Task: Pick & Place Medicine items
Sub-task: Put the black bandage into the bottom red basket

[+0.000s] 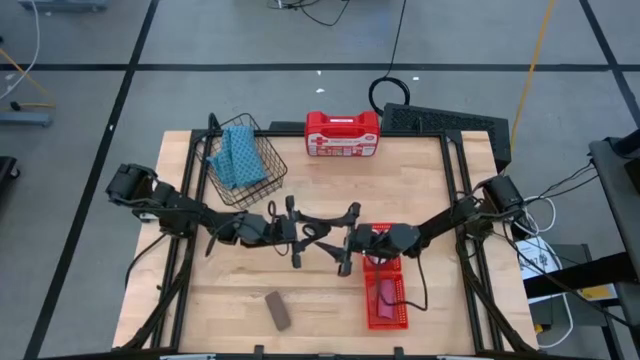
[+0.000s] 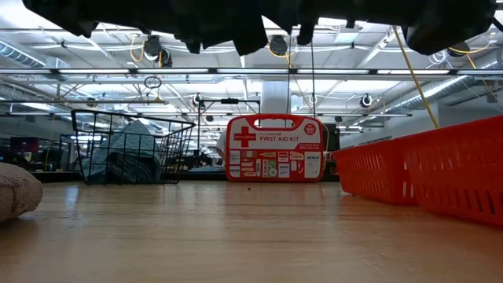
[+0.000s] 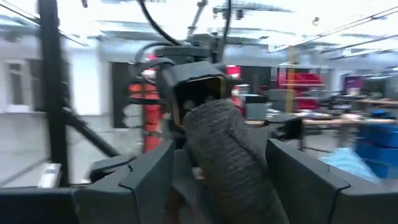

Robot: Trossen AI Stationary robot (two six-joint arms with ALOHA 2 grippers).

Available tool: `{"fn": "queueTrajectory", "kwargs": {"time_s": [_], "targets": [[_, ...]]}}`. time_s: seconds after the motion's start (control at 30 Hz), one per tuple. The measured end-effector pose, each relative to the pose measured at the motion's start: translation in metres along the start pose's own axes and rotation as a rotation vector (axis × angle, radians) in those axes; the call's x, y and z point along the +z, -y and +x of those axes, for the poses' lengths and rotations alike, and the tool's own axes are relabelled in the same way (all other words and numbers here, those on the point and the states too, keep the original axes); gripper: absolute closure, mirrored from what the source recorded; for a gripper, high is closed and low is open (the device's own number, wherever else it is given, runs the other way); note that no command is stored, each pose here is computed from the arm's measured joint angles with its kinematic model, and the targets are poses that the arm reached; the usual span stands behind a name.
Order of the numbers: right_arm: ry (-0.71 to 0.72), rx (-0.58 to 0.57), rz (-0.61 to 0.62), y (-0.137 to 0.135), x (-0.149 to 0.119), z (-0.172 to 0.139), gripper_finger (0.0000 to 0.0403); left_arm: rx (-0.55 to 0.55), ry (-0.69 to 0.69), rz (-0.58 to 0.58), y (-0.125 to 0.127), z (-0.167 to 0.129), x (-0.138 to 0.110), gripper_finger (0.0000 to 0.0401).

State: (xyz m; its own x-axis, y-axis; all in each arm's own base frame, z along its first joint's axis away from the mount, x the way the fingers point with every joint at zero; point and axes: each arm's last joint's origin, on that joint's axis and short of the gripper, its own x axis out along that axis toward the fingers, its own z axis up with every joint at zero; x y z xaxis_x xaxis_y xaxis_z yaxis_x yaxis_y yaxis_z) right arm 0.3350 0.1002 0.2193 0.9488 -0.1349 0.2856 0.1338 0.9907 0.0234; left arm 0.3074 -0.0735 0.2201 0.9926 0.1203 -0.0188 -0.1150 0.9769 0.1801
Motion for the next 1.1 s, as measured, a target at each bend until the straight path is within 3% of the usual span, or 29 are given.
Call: {"fn": "queueTrajectory", "kwargs": {"time_s": [0.17, 0.73, 0.9, 1.1], "targets": [[-0.077, -0.094, -0.087, 0.004, -0.007, 0.001, 0.0182, -0.012, 0.001, -0.002, 0.001, 0.0, 0.0, 0.0244], [-0.096, -0.095, -0.175, 0.006, -0.009, 0.001, 0.0222, -0.055, -0.072, -0.109, 0.002, 0.0, -0.008, 0.022], [-0.107, -0.093, -0.181, 0.006, -0.01, 0.001, 0.0266, -0.057, -0.095, -0.103, 0.002, 0.0, -0.01, 0.023], [-0.107, -0.091, -0.181, 0.005, -0.008, 0.0, 0.0357, -0.051, -0.119, -0.237, 0.003, -0.001, -0.011, 0.0239]]}}
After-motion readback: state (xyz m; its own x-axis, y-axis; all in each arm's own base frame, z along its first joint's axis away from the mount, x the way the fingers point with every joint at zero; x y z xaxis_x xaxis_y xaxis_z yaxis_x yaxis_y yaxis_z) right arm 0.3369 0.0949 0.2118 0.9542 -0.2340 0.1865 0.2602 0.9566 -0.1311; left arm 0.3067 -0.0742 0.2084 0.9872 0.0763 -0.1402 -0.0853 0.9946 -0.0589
